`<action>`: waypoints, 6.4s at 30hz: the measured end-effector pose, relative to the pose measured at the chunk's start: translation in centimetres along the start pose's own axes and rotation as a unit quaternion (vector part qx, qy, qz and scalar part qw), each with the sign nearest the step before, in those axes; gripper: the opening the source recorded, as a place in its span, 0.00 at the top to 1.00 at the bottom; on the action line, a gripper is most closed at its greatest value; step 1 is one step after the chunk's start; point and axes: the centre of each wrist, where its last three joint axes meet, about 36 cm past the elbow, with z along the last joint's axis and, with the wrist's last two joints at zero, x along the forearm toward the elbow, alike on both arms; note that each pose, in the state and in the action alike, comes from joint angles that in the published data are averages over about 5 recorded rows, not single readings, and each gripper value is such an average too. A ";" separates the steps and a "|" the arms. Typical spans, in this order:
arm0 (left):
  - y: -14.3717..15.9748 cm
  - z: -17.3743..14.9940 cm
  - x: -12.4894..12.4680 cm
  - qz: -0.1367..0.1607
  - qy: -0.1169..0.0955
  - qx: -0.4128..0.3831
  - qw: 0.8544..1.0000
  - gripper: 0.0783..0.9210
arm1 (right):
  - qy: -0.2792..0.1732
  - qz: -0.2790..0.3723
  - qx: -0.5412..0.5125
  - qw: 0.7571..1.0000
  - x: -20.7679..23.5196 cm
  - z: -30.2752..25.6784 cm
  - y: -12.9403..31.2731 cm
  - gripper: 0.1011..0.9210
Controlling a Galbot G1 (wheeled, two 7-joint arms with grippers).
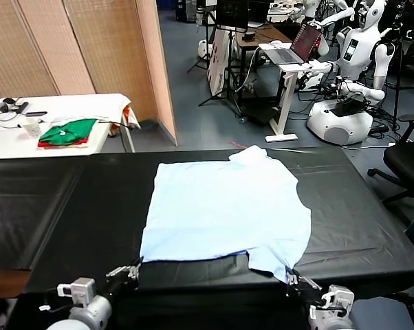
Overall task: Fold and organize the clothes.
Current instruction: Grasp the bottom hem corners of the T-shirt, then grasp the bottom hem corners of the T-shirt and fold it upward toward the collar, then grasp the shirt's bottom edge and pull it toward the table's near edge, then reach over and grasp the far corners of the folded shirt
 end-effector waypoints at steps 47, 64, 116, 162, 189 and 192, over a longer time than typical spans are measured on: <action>-0.6 -2.2 -7.1 -0.031 -0.167 -0.020 0.985 0.92 | -0.126 -0.041 0.152 0.979 -13.6 -7.2 -1.6 0.95; 0.4 -3.1 -11.6 -0.025 -0.155 -0.067 0.985 0.91 | -0.094 -0.052 0.171 0.980 -12.8 -7.2 -2.2 0.44; -0.7 1.7 -5.0 -0.024 -0.065 -0.043 0.997 0.51 | -0.059 -0.027 0.130 0.989 -10.1 -4.0 -6.5 0.63; -2.2 2.9 5.0 -0.113 -0.018 -0.126 0.985 0.74 | 0.014 -0.029 0.168 0.985 -3.0 -6.4 -5.6 0.60; 2.9 -5.7 -4.5 -0.053 -0.080 -0.026 0.995 0.02 | -0.067 -0.068 0.181 0.979 -18.0 -15.9 0.7 0.02; 4.3 -7.8 -6.9 -0.046 -0.075 -0.009 0.996 0.02 | -0.051 -0.077 0.183 0.979 -20.3 -17.1 1.3 0.02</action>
